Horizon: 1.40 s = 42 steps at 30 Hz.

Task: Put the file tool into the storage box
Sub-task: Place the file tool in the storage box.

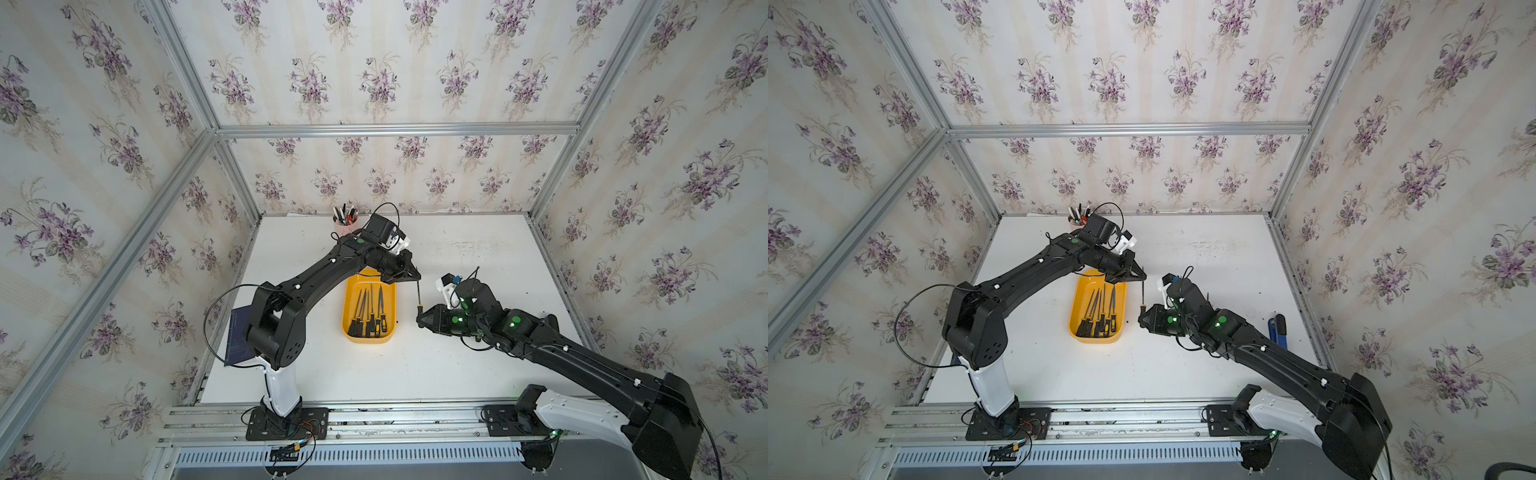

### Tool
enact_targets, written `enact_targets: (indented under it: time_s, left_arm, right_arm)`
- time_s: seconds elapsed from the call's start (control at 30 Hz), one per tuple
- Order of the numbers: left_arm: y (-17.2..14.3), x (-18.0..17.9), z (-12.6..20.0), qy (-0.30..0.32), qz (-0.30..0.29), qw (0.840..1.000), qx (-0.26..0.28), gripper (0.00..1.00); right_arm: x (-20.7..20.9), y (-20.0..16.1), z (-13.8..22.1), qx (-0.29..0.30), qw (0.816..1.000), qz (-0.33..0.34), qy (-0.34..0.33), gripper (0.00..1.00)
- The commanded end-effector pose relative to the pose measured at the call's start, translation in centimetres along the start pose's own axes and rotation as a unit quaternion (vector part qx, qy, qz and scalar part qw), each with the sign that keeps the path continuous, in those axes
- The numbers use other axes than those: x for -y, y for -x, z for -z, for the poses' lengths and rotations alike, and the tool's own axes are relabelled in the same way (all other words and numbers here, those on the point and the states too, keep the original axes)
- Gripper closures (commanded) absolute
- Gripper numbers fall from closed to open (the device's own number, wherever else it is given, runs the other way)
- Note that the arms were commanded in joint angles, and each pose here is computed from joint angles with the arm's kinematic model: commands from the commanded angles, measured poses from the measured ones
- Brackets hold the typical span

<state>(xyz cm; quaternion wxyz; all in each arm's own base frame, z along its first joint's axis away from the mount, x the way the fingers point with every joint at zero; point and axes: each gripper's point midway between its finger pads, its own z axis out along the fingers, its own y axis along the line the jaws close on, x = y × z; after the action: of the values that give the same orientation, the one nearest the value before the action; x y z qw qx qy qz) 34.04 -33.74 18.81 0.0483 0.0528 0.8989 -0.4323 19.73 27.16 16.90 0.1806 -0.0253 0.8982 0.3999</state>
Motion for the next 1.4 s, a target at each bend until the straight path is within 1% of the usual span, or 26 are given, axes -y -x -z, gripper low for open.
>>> enact_targets:
  time_s: [0.0, 0.03, 0.1, 0.17, 0.2, 0.27, 0.37, 0.5, 0.57, 0.7, 0.77, 0.83, 0.9, 0.97, 1.0, 1.1, 1.23, 1.37]
  left_arm:
    - [-0.2, -1.0, 0.1, 0.027, -0.007, 1.0, -0.001, 1.0]
    - [-0.2, -1.0, 0.1, 0.027, -0.01, 1.0, -0.002, 1.0]
    - [-0.2, -0.7, 0.3, 0.027, -0.015, 1.0, -0.004, 1.0]
    - [-0.2, -0.5, 0.7, 0.028, -0.023, 0.999, -0.006, 1.0]
    - [-0.1, -0.3, 1.0, 0.03, -0.028, 0.999, -0.006, 1.0]
    - [0.2, -0.4, 1.9, 0.036, -0.039, 0.999, -0.003, 1.0]
    - [0.6, -1.2, 3.5, 0.047, -0.042, 0.998, 0.004, 1.0]
    - [1.0, -3.0, 5.8, 0.076, -0.051, 0.996, 0.01, 1.0]
    - [1.1, -4.4, 7.0, 0.105, -0.059, 0.993, 0.012, 1.0]
    - [1.2, -7.7, 9.1, 0.178, -0.075, 0.981, 0.009, 1.0]
    - [1.6, -9.7, 10.0, 0.215, -0.07, 0.974, 0.013, 1.0]
    - [1.8, -11.4, 10.6, 0.237, -0.062, 0.969, 0.015, 1.0]
    - [2.0, -13.1, 10.9, 0.262, -0.053, 0.963, 0.014, 1.0]
    - [2.1, -14.0, 10.6, 0.27, -0.046, 0.962, 0.008, 1.0]
    - [2.3, -14.7, 10.8, 0.288, -0.044, 0.957, 0.009, 1.0]
    - [2.4, -16.2, 10.5, 0.312, -0.032, 0.95, -0.001, 1.0]
    - [2.0, -17.8, 9.9, 0.332, -0.017, 0.943, -0.014, 1.0]
    - [1.7, -19.0, 9.3, 0.339, -0.003, 0.941, -0.011, 1.0]
  right_arm:
    - [-1.0, 1.0, 0.1, 0.021, 0.999, 0.022, 0.019, 0.95]
    - [-1.1, 1.1, 0.1, 0.023, 0.999, 0.023, 0.018, 0.85]
    - [-0.9, 1.2, 0.2, 0.027, 0.999, 0.021, 0.014, 0.6]
    - [-1.0, 1.5, 0.4, 0.032, 0.999, 0.022, 0.01, 0.42]
    - [-1.1, 1.6, 0.6, 0.036, 0.999, 0.023, 0.009, 0.38]
    - [-1.0, 1.9, 1.0, 0.045, 0.999, 0.024, 0.001, 0.27]
    - [-0.9, 2.1, 1.6, 0.054, 0.998, 0.028, -0.003, 0.18]
    - [-0.5, 2.0, 2.1, 0.058, 0.998, 0.029, -0.014, 0.17]
    - [-0.2, 1.9, 2.2, 0.058, 0.998, 0.028, -0.018, 0.17]
    - [0.1, 1.7, 2.2, 0.058, 0.998, 0.027, -0.02, 0.18]
    - [0.2, 1.7, 2.2, 0.057, 0.998, 0.029, -0.021, 0.18]
    - [0.2, 1.6, 2.2, 0.055, 0.998, 0.03, -0.022, 0.18]
    - [0.1, 1.6, 2.2, 0.055, 0.998, 0.032, -0.021, 0.18]
    - [0.2, 1.6, 2.3, 0.055, 0.998, 0.032, -0.022, 0.18]
    - [0.2, 1.7, 2.3, 0.056, 0.998, 0.033, -0.023, 0.18]
    - [0.2, 1.7, 2.5, 0.058, 0.997, 0.036, -0.025, 0.18]
    - [0.4, 1.7, 2.8, 0.061, 0.997, 0.038, -0.028, 0.18]
    - [0.4, 1.7, 3.1, 0.066, 0.997, 0.04, -0.028, 0.18]
